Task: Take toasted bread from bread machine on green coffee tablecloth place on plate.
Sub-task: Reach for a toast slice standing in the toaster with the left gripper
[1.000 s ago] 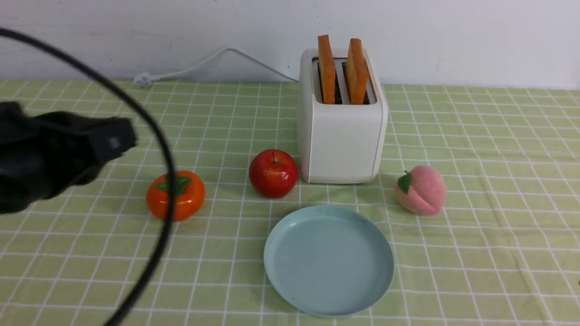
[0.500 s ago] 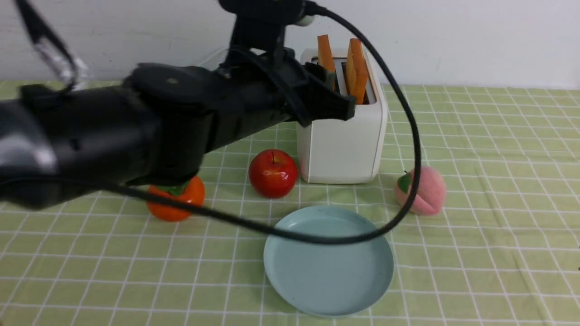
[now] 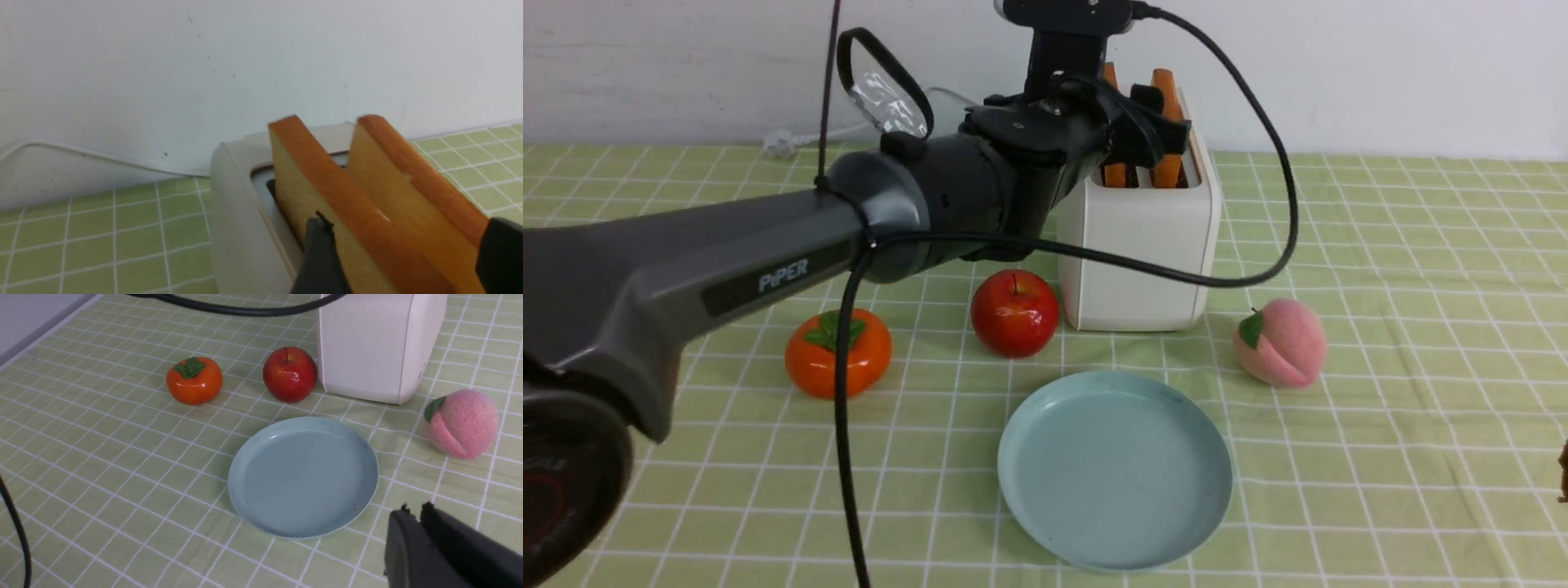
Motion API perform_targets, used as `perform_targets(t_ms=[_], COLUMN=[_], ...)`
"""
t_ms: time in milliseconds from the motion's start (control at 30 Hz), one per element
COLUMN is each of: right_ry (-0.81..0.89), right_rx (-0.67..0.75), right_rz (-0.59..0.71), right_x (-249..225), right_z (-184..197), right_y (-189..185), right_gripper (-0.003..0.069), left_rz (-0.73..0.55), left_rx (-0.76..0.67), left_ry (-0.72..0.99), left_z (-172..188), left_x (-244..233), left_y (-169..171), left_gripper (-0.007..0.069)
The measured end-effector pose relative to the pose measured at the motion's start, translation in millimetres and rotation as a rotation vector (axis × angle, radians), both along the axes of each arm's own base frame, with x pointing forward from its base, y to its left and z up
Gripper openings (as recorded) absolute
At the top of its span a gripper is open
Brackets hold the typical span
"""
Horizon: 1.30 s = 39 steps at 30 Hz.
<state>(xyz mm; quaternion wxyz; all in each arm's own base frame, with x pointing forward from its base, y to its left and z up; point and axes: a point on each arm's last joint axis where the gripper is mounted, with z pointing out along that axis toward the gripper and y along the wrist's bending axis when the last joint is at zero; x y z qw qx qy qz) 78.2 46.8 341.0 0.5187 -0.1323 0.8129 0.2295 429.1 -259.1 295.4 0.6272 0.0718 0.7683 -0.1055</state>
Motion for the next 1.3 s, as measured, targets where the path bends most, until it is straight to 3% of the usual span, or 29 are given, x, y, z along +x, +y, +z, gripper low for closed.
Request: perform_targets(t_ms=[233, 533, 700, 933, 1167, 1300], right_ry=[0.0, 0.005, 0.006, 0.011, 0.006, -0.001], right_rx=[0.001, 0.001, 0.0, -0.001, 0.0, 0.002], right_rz=[0.0, 0.005, 0.006, 0.01, 0.006, 0.0], right_x=[0.0, -0.4, -0.5, -0.8, -0.5, 0.0], right_z=[0.0, -0.3, -0.4, -0.8, -0.5, 0.2], right_y=[0.1, 0.4, 0.4, 0.7, 0.4, 0.1], right_gripper=[0.0052, 0.0056, 0.0056, 0.0061, 0.0067, 0.0067], left_rz=[-0.05, -0.046, -0.059, -0.061, -0.063, -0.084], left_rx=[-0.056, -0.036, -0.04, -0.03, -0.051, -0.131], left_ry=[0.023, 0.026, 0.027, 0.012, -0.116, -0.229], left_z=[-10.9, -17.9, -17.1, -11.0, 56.9, 129.5], left_x=[25.7, 29.0, 28.7, 27.2, 5.6, -30.4], left_y=[-1.1, -3.5, -4.7, -3.7, 10.6, 30.5], left_gripper=[0.0357, 0.0286, 0.0102, 0.0103, 0.0103, 0.0103])
